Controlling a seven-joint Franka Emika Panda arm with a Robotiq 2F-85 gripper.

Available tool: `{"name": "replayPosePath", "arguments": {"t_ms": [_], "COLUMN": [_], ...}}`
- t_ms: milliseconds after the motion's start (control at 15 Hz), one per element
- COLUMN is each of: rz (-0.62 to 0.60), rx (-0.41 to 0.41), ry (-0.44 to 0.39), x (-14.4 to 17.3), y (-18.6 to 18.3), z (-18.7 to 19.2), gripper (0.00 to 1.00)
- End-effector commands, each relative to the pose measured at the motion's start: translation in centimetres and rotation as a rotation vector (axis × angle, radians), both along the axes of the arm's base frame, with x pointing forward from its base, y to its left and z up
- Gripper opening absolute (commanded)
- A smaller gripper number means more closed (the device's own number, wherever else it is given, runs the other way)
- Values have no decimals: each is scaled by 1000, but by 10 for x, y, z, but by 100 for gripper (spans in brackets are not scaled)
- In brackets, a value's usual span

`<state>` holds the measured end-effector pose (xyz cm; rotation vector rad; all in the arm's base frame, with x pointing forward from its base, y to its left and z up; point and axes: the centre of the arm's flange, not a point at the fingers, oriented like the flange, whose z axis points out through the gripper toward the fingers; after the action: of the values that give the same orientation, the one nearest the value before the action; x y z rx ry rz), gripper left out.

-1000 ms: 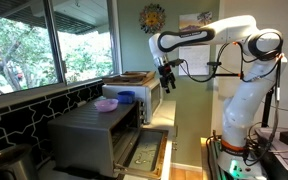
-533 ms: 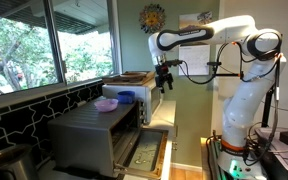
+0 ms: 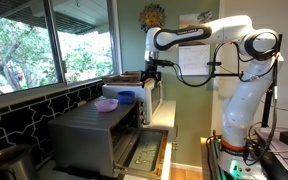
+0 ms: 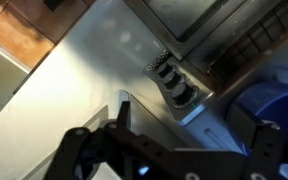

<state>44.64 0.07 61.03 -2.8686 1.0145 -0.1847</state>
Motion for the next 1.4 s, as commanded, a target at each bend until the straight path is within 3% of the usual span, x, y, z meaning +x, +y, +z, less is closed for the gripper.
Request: {"name": "replayPosePath", "arguments": {"t_ms": [0, 667, 1067, 1333], "rz": [-90, -6, -31, -20], "rx": [-2, -58, -43, -45], "ry": [-82, -99, -169, -172], "x": [15, 46, 62, 67], "y": [11, 39, 48, 53], "z": [-4, -24, -27, -32], "gripper": [100, 100, 100, 99]}}
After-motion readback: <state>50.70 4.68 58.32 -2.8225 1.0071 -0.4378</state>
